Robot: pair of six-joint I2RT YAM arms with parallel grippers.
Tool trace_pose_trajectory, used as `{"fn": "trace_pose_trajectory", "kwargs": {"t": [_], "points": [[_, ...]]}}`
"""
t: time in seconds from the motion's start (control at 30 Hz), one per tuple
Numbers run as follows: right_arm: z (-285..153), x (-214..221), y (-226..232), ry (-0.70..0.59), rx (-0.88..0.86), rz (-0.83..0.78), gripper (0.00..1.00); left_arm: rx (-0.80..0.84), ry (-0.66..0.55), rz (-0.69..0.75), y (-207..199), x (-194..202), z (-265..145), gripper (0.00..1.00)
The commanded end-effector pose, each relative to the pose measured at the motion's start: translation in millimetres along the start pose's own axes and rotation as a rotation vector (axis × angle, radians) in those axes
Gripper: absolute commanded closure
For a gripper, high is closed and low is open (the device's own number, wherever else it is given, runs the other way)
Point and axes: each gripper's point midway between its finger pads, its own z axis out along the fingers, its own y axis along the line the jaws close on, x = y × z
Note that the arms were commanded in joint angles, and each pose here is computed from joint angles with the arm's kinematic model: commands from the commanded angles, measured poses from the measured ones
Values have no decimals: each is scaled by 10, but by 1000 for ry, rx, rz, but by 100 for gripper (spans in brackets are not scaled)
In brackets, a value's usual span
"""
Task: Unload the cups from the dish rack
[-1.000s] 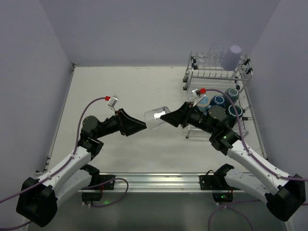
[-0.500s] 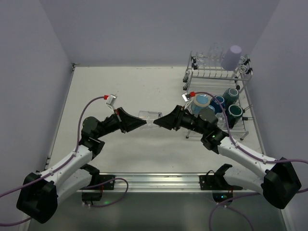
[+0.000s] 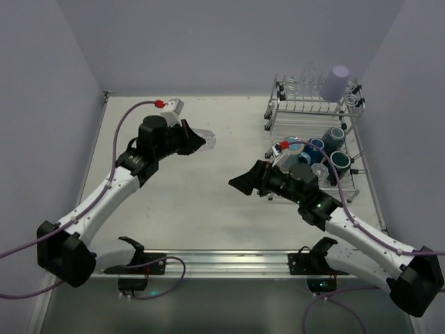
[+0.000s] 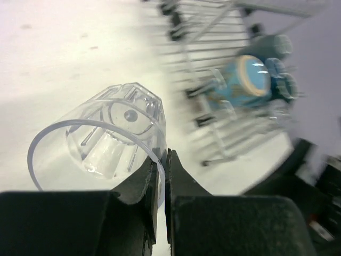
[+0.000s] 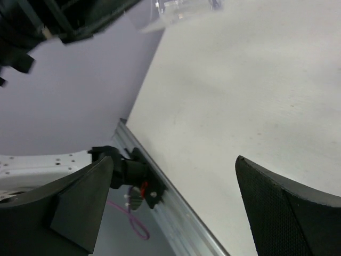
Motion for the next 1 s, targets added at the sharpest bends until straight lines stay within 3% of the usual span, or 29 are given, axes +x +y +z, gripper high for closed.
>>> {"fn": "trace_pose_trajectory", "kwargs": {"t": [0.0, 0.27, 0.63, 0.7, 0.8, 0.83, 0.97], "points": [[-144, -3, -343, 3, 196, -97, 1, -406, 156, 168, 803, 7, -59, 100], [-359, 110, -511, 36, 267, -169, 1, -774, 394, 144, 1997, 109, -81, 100], [-418, 174, -602, 42, 275, -211, 1, -978, 514, 130, 2600, 237, -293, 100], [-428, 165, -611, 38, 281, -218, 1, -999, 528, 125, 2674, 298, -317, 94], [-438, 131, -623, 26, 293, -224, 1, -1020, 518, 127, 2717, 290, -364, 66], [-437, 124, -629, 25, 299, -225, 1, -1026, 511, 129, 2722, 272, -374, 52], [-456, 60, -609, 19, 323, -231, 1, -1041, 466, 131, 2701, 135, -423, 30]]}}
